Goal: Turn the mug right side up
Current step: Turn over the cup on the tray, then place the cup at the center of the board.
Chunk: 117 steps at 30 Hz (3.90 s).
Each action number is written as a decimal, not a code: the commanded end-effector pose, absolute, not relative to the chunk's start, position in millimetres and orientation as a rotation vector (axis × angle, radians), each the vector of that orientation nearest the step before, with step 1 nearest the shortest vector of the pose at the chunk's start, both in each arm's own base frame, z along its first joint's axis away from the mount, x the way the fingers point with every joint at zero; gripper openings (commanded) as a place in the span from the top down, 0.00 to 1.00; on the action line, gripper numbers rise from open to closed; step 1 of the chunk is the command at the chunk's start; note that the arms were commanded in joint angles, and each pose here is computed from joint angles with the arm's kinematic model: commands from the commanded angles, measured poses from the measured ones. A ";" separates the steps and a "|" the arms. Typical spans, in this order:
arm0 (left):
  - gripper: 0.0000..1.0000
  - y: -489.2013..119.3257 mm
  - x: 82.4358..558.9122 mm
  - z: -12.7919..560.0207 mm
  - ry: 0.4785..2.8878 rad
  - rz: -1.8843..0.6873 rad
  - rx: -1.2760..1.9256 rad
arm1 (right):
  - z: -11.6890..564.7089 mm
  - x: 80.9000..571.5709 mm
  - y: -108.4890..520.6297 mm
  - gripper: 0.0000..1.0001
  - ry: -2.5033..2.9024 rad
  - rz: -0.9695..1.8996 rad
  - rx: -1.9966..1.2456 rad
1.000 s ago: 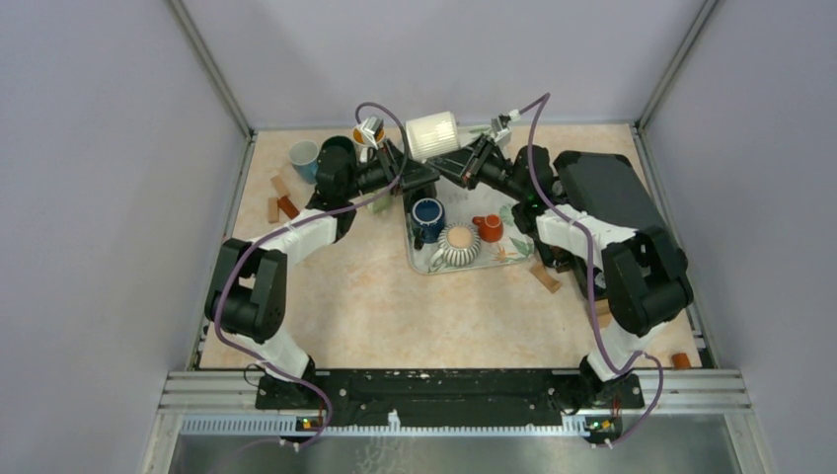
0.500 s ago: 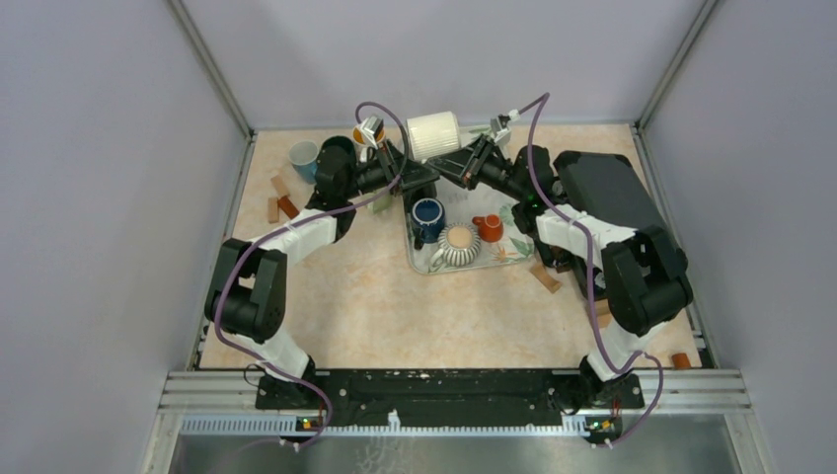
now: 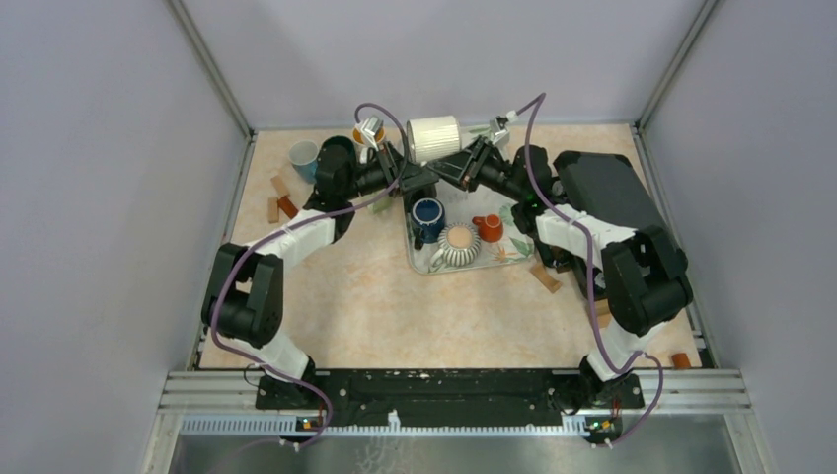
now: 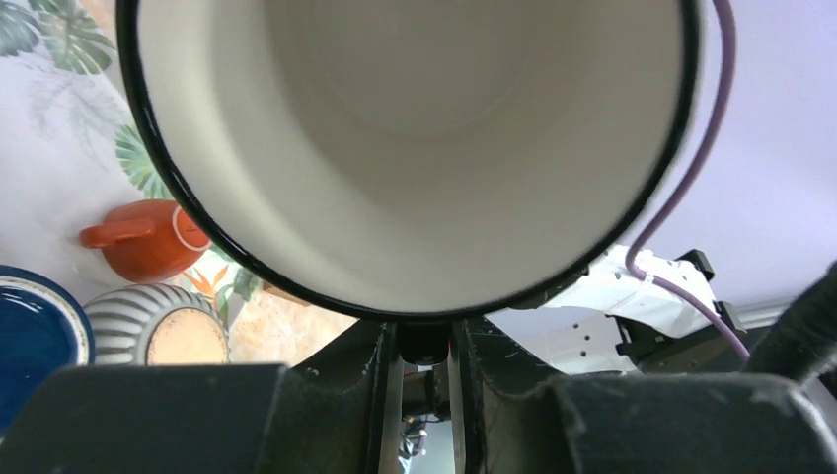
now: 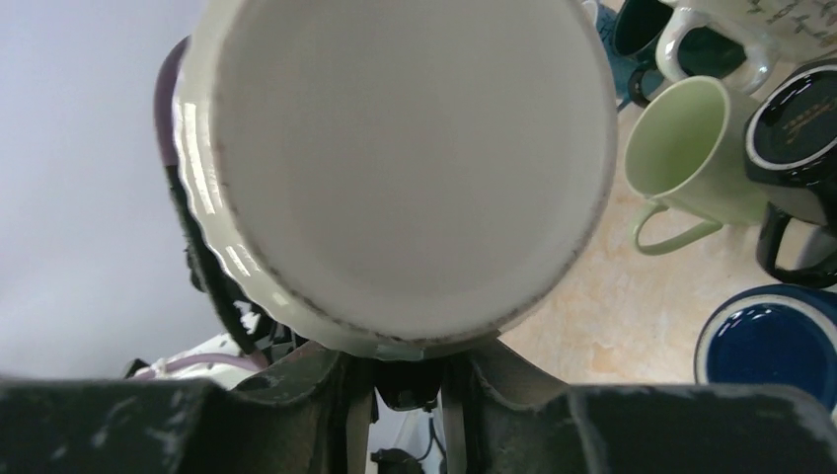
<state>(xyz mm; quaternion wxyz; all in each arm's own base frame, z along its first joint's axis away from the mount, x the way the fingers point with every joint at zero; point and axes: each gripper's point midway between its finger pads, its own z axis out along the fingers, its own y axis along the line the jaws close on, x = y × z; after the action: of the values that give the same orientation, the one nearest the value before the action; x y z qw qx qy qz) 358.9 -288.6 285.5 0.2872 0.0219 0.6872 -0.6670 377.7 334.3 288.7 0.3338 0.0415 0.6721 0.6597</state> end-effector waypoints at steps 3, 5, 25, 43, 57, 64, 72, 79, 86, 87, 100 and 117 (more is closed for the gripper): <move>1.00 -282.1 361.3 316.9 1.726 -1.632 0.136 | 321.0 374.0 336.4 0.61 1.610 1.671 -0.020; 1.00 -280.2 362.4 317.7 1.725 -1.603 0.135 | 320.4 375.1 336.2 0.57 1.608 1.662 -0.019; 1.00 -267.3 370.1 320.9 1.739 -1.412 0.134 | 290.8 387.7 326.6 0.25 1.698 1.475 0.003; 1.00 -241.8 376.8 334.6 1.778 -1.150 0.115 | 283.8 390.6 329.1 0.22 1.725 1.426 -0.007; 1.00 -178.5 373.4 318.7 1.908 -0.722 -0.004 | 290.0 371.4 313.7 0.11 1.780 1.289 -0.074; 1.00 -128.5 369.4 297.5 1.988 -0.468 -0.088 | 291.4 357.6 297.3 0.06 1.821 1.195 -0.094; 1.00 -87.1 375.1 250.8 2.071 -0.310 -0.196 | 288.6 333.5 276.3 0.03 1.849 1.117 -0.119; 1.00 -61.4 381.5 219.1 2.136 -0.183 -0.263 | 284.9 323.1 269.2 0.02 1.867 1.095 -0.130; 1.00 -52.4 388.2 191.1 2.173 -0.158 -0.303 | 281.8 312.3 263.0 0.02 1.893 1.083 -0.135; 1.00 -51.9 388.8 187.0 2.176 -0.157 -0.308 | 282.8 310.9 261.6 0.02 1.892 1.078 -0.137; 1.00 -54.4 396.6 154.0 2.230 -0.159 -0.351 | 280.7 298.9 250.5 0.02 1.915 1.035 -0.146; 1.00 -59.9 404.2 135.1 2.274 -0.169 -0.331 | 271.1 296.6 245.0 0.01 1.929 1.003 -0.142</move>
<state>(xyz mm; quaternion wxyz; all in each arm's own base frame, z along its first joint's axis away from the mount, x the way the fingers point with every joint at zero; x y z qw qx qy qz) 386.7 -56.7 121.0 0.3749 -0.1314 0.9161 -0.0545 300.1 246.1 255.3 0.4369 -0.0462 0.8013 0.4060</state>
